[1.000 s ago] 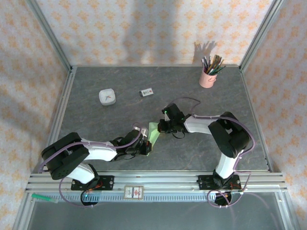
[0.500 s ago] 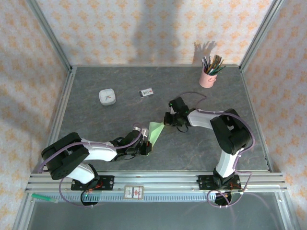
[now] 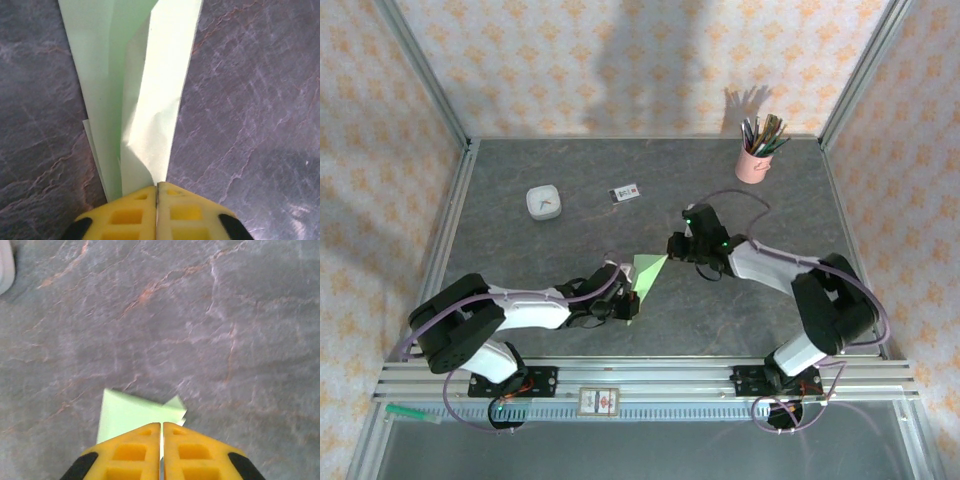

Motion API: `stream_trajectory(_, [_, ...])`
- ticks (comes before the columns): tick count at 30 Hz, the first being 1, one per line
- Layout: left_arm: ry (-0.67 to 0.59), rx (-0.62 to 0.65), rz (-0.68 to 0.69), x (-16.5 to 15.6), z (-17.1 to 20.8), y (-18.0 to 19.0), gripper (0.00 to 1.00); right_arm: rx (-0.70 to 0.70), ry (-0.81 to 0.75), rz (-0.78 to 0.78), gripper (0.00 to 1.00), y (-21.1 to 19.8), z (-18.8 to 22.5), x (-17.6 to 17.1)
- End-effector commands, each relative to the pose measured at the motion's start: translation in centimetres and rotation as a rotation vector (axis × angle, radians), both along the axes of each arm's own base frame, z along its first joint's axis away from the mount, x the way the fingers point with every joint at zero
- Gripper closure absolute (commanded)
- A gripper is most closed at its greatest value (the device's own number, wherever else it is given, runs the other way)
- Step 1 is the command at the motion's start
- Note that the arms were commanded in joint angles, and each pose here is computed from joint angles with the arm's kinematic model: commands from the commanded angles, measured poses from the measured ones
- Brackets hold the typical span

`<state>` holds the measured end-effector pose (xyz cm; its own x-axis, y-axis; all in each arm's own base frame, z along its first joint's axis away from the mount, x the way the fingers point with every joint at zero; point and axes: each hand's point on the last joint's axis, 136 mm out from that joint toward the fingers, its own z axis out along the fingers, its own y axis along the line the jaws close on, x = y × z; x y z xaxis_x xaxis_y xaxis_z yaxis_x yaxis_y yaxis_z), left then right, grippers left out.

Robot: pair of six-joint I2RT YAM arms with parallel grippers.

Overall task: Fold a paper plane with a square sheet of paper (pick it up from the middle)
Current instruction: Perform the fifth fold on the wing at the bottom-center of the table, then turn over a paper plane at the center of the table.

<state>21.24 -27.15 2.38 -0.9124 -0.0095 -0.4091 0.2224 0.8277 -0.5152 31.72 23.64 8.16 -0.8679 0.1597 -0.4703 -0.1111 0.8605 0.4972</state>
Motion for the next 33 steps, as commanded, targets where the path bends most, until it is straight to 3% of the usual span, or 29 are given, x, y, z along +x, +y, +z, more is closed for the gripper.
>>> stream_trajectory(1, [-0.029,-0.061,0.018,0.7,3.0,-1.2,0.83,-0.007,-0.042,-0.106,0.86,-1.7,1.2,-0.5])
stream_trajectory(5, [-0.099,-0.154,0.079,1.4,6.3,-0.4,0.71,-0.004,-0.057,-0.143,0.75,-1.7,2.1,-2.2])
stream_trajectory(10, [-0.152,-0.116,0.279,3.3,6.8,5.7,0.59,-0.021,-0.053,-0.132,0.48,1.5,1.4,-3.8])
stream_trajectory(13, [-0.167,-0.108,0.355,4.2,7.0,8.3,0.57,-0.052,-0.047,-0.129,0.35,3.7,0.6,-3.9])
stream_trajectory(16, [-0.182,-0.106,0.373,4.7,7.3,9.2,0.55,-0.103,-0.049,-0.146,0.29,5.2,-0.3,-3.7])
stream_trajectory(20, [-0.170,-0.116,0.360,4.7,7.0,8.9,0.55,-0.173,-0.020,-0.206,0.29,5.1,-2.0,-3.5])
stream_trajectory(25, [-0.126,-0.109,0.322,4.5,5.9,8.2,0.55,-0.164,0.018,-0.221,0.37,4.5,-3.0,-4.4])
stream_trajectory(33, [-0.110,-0.127,0.309,4.8,5.8,7.4,0.54,-0.168,0.045,-0.238,0.63,3.2,-3.6,-5.6])
